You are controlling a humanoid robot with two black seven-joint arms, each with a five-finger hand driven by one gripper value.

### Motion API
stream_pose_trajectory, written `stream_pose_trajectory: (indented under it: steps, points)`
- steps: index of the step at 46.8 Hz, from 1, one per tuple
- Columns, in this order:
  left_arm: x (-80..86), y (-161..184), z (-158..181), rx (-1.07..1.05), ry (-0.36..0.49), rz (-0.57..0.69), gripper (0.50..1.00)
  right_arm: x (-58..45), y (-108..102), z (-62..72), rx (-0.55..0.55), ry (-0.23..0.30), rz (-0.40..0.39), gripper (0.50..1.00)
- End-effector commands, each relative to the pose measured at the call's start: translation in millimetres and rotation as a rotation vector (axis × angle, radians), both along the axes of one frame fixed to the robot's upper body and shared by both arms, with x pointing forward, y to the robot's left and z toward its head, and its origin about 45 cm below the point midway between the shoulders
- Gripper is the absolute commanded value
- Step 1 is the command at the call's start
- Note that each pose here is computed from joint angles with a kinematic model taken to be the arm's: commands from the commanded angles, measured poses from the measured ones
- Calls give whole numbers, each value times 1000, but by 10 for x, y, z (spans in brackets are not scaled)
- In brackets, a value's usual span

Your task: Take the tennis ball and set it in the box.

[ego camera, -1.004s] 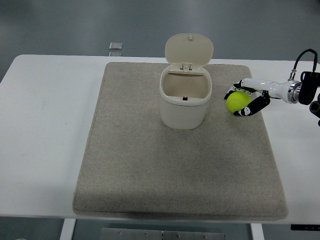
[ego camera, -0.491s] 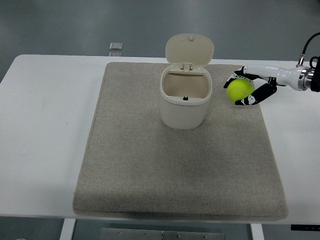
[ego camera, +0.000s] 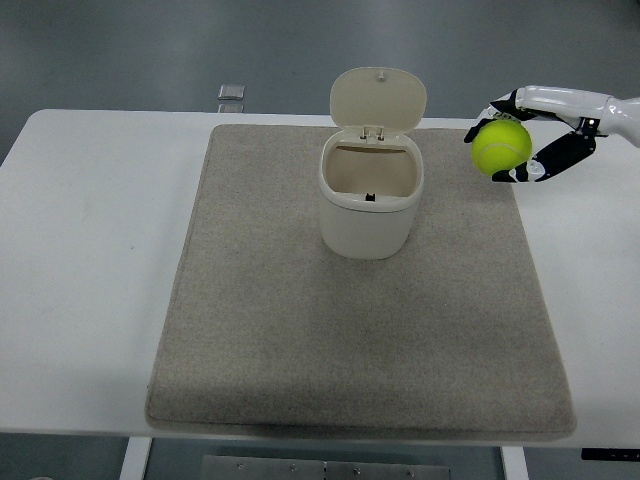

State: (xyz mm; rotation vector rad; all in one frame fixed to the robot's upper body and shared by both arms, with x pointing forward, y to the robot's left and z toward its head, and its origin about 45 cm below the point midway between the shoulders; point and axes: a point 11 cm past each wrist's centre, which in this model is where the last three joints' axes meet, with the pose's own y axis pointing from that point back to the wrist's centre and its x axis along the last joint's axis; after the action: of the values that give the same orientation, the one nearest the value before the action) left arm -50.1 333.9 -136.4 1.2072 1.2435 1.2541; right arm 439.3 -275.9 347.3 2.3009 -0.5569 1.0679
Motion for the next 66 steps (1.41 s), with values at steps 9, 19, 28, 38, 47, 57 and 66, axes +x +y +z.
stream_pose_trajectory:
  steps: [9,19,28,38,47,57,66]
  points:
    - [0,0,0,0,0,0,996,-100,309,66,54,26,88,500]
    - [0,0,0,0,0,0,996,-110,594,152,109,19,137,500]
    - [0,0,0,0,0,0,996,-104,873,182,156,0,175,500]
    - [0,0,0,0,0,0,996,-75,1017,92,148,-3,154,500]
    - [0,0,0,0,0,0,996,-40,1036,-9,128,7,113,500]
    - [0,0,0,0,0,0,996,-8,1005,-74,121,7,65,500]
    - [0,0,0,0,0,0,996,-26,1054,-135,126,21,71,500]
